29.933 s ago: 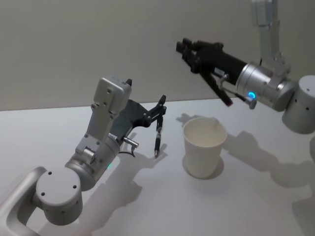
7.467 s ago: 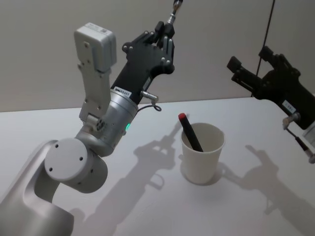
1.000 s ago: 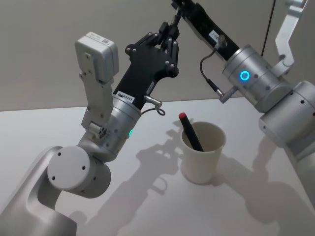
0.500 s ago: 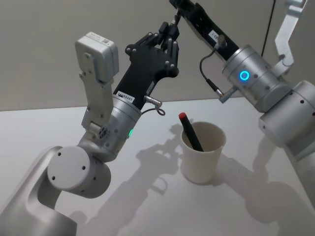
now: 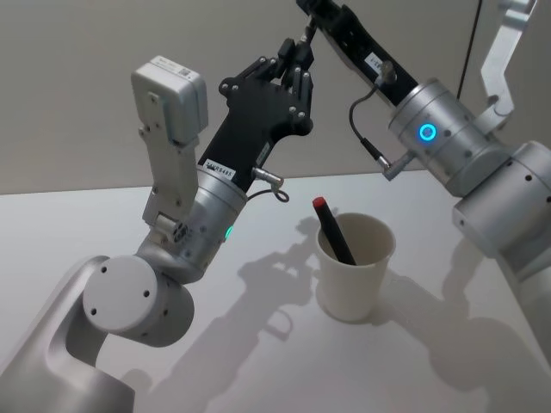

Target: Place the pen into the pen holder.

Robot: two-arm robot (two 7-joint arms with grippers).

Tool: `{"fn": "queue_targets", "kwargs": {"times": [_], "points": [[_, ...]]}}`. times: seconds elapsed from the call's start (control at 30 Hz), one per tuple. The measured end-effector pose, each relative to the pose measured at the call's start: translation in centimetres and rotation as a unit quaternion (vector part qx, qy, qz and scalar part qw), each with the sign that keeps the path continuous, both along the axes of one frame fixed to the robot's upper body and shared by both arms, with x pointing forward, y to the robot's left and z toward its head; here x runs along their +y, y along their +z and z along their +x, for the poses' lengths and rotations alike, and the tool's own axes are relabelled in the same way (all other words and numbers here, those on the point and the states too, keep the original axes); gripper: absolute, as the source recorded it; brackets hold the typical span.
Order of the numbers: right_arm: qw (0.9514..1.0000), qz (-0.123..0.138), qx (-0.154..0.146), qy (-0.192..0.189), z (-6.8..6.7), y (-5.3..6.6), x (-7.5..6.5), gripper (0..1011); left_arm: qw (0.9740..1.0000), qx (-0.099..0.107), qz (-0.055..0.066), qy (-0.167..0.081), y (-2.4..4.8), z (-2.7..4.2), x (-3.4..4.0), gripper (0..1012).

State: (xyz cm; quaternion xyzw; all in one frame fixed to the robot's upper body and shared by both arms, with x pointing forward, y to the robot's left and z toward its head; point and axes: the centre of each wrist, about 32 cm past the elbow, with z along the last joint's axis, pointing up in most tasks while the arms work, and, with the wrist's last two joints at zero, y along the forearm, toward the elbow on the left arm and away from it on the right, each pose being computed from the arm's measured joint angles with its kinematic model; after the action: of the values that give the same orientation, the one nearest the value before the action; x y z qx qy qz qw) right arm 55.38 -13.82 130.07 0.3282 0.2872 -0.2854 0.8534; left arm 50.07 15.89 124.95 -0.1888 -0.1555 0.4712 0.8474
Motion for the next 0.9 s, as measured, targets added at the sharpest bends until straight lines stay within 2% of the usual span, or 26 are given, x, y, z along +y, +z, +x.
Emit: {"fn": "queue_targets", "kwargs": {"times": [0.1,0.23,0.3,0.37,0.47,0.57,0.63,0.7,0.8,0.9], "points": [[1.0,0.0,0.0,0.0,0.0,0.0,0.0,131,1.0,0.0,0.0,0.0,0.0,0.0,0.0,139],[1.0,0.0,0.0,0.0,0.0,0.0,0.0,131,1.0,0.0,0.0,0.0,0.0,0.0,0.0,217],[1.0,0.0,0.0,0.0,0.0,0.0,0.0,131,1.0,0.0,0.0,0.0,0.0,0.0,0.0,318],[1.0,0.0,0.0,0.0,0.0,0.0,0.0,131,1.0,0.0,0.0,0.0,0.0,0.0,0.0,337],[1.0,0.0,0.0,0.0,0.0,0.0,0.0,131,1.0,0.0,0.0,0.0,0.0,0.0,0.0,476],[1.0,0.002,-0.001,-0.002,0.0,0.0,0.0,131,1.0,0.0,0.0,0.0,0.0,0.0,0.0,538],[1.0,0.006,-0.004,-0.006,0.0,0.1,-0.1,131,1.0,0.0,0.0,0.0,0.0,0.0,0.0,636],[0.9999,0.011,-0.007,-0.01,0.0,0.2,-0.2,131,1.0,0.0,0.0,0.0,0.0,0.0,0.0,658],[0.9993,0.024,-0.017,-0.025,-0.1,0.5,-0.6,131,1.0,0.0,0.0,0.0,0.0,0.0,0.0,793],[0.9985,0.033,-0.024,-0.036,-0.2,0.8,-1.0,131,1.0,0.0,0.0,0.0,0.0,0.0,0.0,864]]}}
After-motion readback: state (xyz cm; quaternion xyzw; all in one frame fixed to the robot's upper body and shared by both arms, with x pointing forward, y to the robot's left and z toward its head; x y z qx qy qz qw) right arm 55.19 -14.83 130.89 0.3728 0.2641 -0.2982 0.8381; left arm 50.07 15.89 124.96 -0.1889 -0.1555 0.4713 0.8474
